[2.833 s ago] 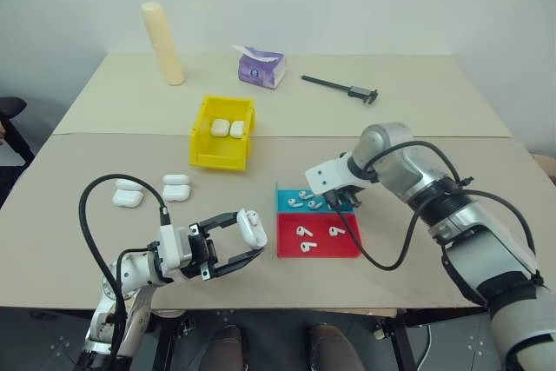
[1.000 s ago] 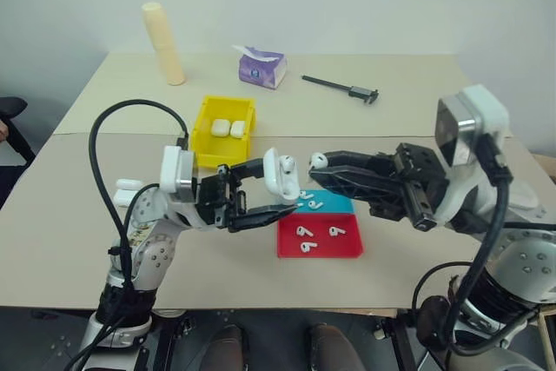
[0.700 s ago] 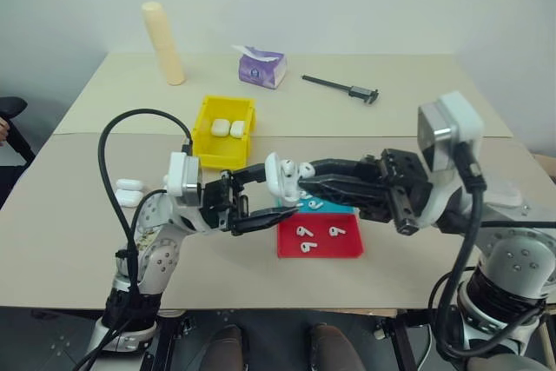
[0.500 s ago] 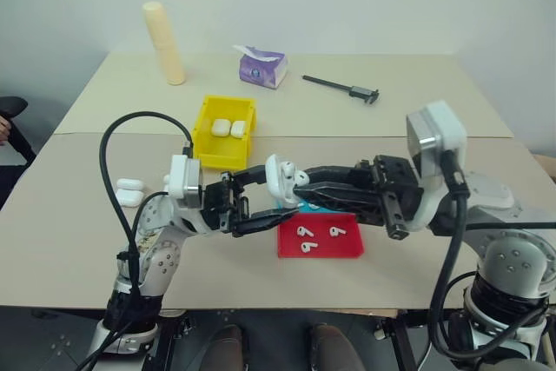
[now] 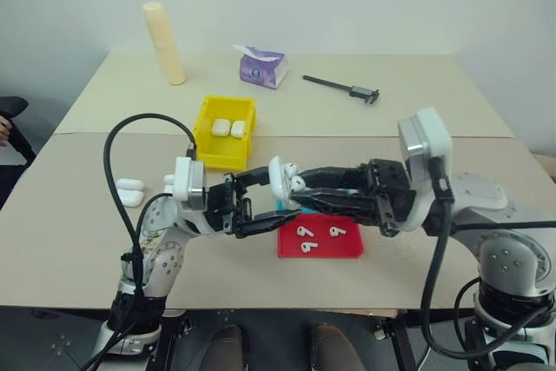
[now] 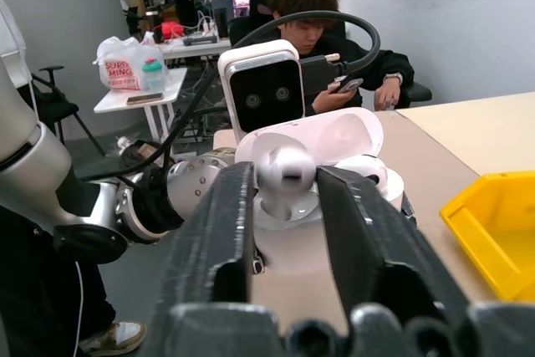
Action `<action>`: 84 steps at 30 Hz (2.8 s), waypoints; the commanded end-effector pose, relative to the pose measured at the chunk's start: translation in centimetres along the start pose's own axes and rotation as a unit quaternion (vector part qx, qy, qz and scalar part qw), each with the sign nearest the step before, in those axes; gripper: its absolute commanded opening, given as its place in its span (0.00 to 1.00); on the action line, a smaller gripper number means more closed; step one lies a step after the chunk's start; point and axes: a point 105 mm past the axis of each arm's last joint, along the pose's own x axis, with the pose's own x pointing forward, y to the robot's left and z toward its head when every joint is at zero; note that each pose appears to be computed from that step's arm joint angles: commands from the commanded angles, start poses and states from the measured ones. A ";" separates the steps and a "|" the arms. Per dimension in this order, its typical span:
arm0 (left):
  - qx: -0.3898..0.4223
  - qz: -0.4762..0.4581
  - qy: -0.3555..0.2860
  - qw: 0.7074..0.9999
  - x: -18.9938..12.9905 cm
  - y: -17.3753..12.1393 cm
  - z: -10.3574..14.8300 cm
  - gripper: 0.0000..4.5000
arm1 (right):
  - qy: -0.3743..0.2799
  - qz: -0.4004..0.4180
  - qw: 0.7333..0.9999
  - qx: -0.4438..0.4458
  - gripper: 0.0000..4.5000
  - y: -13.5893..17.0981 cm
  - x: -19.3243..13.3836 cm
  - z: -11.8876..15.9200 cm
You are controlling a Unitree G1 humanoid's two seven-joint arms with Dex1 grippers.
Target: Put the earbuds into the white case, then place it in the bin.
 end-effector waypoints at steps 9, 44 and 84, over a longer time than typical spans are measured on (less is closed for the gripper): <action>0.023 -0.010 -0.016 1.000 0.6 0.9 0.6 0.61 | -0.012 0.009 0.998 -0.063 0.49 -0.3 -2.7 3.3; 0.052 0.006 0.018 0.998 3.5 3.6 -1.6 0.61 | 0.235 0.031 0.921 -0.311 0.01 -4.9 1.0 2.1; 0.133 0.550 0.267 0.780 -5.9 20.0 -3.9 0.97 | 0.138 -0.188 0.953 -0.194 0.00 -7.3 -3.4 1.4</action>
